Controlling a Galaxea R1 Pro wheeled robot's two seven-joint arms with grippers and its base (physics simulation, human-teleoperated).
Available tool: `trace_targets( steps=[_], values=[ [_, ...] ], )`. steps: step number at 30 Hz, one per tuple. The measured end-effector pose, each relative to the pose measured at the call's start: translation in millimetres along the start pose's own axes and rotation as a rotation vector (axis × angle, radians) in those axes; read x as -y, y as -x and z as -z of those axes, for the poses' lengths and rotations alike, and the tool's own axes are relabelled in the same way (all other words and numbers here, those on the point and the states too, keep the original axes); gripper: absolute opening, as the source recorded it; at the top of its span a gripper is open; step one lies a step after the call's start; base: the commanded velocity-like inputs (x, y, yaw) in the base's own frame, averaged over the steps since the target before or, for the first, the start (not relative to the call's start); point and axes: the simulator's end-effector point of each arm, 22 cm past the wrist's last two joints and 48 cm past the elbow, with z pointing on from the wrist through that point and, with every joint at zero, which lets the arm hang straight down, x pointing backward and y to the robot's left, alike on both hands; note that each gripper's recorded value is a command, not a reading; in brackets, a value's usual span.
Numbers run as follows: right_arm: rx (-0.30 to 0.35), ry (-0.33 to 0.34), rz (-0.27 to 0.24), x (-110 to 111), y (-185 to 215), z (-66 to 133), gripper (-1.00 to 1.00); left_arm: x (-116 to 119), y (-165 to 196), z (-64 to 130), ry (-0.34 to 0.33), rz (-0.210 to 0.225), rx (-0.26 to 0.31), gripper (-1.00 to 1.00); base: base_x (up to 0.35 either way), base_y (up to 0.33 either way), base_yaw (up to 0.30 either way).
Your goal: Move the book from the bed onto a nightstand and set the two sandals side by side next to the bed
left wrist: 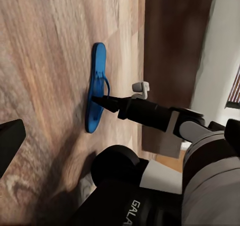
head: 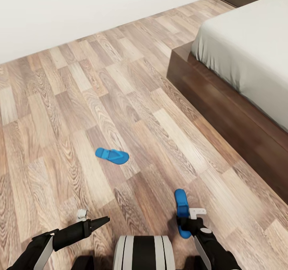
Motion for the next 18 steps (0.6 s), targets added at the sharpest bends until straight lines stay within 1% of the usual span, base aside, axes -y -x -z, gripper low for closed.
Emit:
trace_targets(
  steps=[16, 18],
  values=[
    [0.004, 0.000, -0.001, 0.2, -0.1, 0.1, -1.00, -1.3, -1.1, -0.2, 0.000, 0.003, -0.001, 1.00, 0.000, 0.000, 0.000],
    [-0.004, 0.000, 0.000, 0.0, 0.0, -0.1, -1.00, 1.7, 1.0, 0.1, -0.002, -0.004, 0.001, 1.00, 0.000, 0.000, 0.000]
  ],
)
